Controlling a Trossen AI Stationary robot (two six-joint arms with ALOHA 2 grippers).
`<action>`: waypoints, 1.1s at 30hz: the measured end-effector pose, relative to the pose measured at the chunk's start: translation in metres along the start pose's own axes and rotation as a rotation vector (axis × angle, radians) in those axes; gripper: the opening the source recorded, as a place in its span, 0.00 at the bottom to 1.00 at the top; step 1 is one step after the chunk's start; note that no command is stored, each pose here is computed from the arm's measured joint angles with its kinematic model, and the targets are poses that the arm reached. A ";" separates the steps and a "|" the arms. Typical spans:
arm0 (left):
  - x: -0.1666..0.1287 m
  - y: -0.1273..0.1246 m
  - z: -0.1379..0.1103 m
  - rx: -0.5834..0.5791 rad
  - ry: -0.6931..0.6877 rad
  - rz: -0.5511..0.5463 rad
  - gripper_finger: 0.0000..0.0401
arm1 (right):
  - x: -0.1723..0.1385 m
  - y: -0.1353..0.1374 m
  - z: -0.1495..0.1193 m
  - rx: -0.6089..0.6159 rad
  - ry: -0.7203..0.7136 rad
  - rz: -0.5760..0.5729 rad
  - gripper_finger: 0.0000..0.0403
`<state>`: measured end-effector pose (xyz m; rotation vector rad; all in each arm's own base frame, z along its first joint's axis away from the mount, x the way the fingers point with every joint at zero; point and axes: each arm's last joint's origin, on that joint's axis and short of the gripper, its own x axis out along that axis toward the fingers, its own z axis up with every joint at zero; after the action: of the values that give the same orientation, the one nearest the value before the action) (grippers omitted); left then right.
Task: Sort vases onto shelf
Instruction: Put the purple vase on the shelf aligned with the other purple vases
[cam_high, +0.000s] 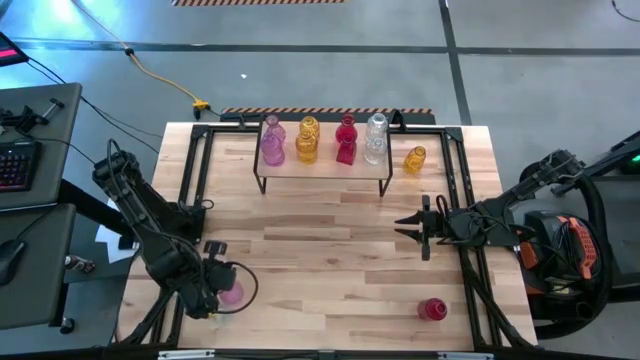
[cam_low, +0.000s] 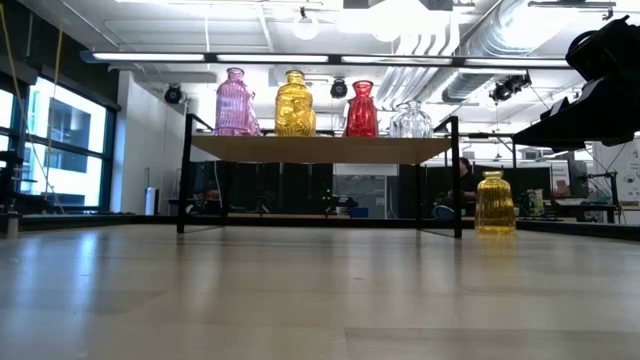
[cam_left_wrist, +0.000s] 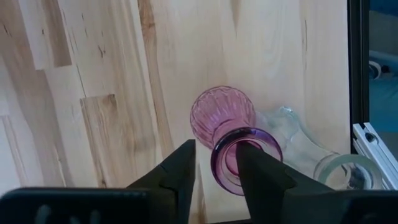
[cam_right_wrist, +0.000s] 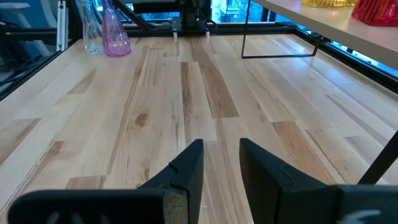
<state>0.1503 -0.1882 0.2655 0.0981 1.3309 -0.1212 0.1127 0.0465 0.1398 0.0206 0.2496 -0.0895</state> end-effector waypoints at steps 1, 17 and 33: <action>0.000 0.000 0.000 0.000 -0.002 -0.001 0.23 | 0.000 0.000 0.000 -0.001 0.001 0.000 0.22; -0.001 0.000 0.001 -0.001 -0.024 0.011 0.06 | 0.000 0.000 0.000 0.000 0.000 0.000 0.22; -0.005 0.016 0.012 0.001 -0.021 0.013 0.05 | 0.000 0.000 0.000 0.000 0.001 0.000 0.22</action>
<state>0.1632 -0.1739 0.2736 0.1061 1.3095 -0.1112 0.1127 0.0465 0.1397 0.0202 0.2502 -0.0895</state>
